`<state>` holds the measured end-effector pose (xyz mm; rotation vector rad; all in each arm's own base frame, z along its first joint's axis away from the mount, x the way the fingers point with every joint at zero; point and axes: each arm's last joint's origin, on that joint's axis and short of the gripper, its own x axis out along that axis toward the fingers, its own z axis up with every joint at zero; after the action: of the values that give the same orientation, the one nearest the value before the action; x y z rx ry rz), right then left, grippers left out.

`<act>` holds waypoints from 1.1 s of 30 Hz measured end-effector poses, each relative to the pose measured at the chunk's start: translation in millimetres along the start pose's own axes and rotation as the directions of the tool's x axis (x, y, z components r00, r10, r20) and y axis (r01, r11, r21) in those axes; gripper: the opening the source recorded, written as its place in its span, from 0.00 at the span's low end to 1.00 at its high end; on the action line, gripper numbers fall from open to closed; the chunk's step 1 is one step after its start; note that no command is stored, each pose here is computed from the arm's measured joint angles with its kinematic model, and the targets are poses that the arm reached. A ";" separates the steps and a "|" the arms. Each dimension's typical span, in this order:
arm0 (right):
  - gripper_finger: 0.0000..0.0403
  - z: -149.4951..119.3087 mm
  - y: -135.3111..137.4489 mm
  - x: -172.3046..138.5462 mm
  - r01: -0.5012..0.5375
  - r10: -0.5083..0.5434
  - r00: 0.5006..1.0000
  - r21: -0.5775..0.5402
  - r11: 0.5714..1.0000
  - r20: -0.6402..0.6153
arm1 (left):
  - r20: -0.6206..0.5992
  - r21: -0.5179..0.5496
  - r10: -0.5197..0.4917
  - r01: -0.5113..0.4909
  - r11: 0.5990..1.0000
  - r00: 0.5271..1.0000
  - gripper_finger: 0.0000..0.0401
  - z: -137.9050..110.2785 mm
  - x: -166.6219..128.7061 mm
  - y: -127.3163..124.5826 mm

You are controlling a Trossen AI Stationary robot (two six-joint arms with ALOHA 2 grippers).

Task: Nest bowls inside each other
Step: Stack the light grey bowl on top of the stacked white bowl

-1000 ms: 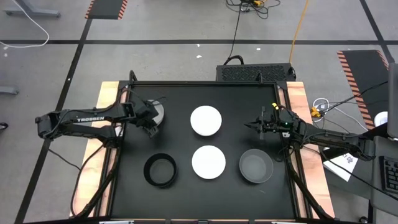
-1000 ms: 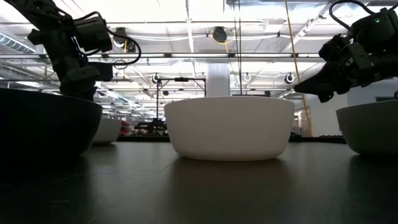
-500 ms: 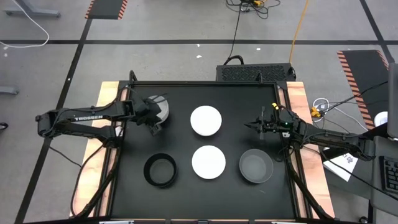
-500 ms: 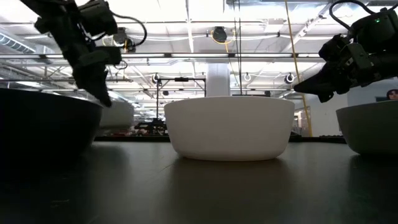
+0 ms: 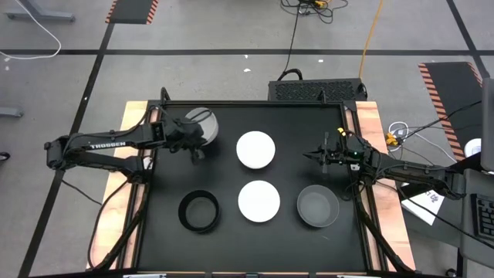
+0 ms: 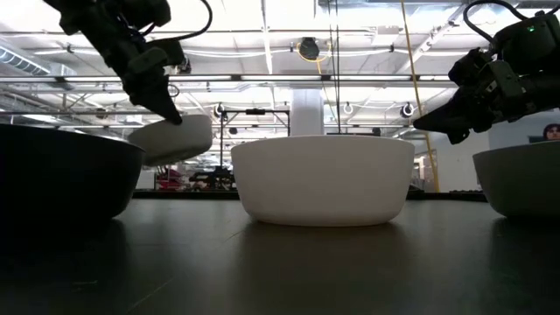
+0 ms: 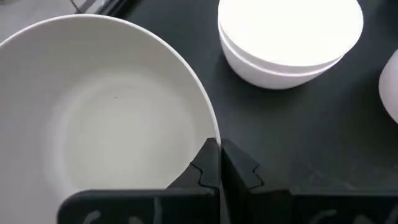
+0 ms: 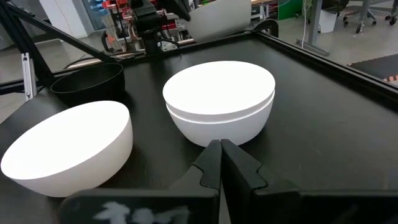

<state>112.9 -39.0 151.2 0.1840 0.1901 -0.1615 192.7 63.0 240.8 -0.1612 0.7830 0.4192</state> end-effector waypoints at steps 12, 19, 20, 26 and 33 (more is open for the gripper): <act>0.00 0.0 0.0 0.0 0.000 0.000 1.000 0.018 1.000 0.000 | 0.169 0.126 -0.127 0.106 0.986 0.977 0.00 14.1 -6.5 -22.3; 0.00 0.0 0.0 0.0 0.000 0.000 1.000 0.022 1.000 0.000 | 0.266 0.193 -0.191 0.141 0.971 0.945 0.00 20.5 -16.1 -34.7; 0.00 0.0 0.0 0.0 0.000 0.000 1.000 0.024 1.000 0.000 | 0.277 0.201 -0.197 0.144 0.969 0.940 0.00 20.7 -18.8 -35.6; 0.00 0.1 0.0 0.0 0.000 0.000 1.000 0.028 1.000 0.001 | 0.346 0.243 -0.225 0.145 0.959 0.911 0.00 17.4 -45.6 -36.8; 0.00 0.1 0.0 0.0 0.000 0.000 1.000 0.026 1.000 0.002 | 0.395 0.248 -0.240 0.148 0.957 0.887 0.00 12.2 -67.0 -34.4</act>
<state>112.8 -39.0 151.3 0.2093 0.1866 -0.1644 172.8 14.9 296.7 0.0523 0.3726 0.1645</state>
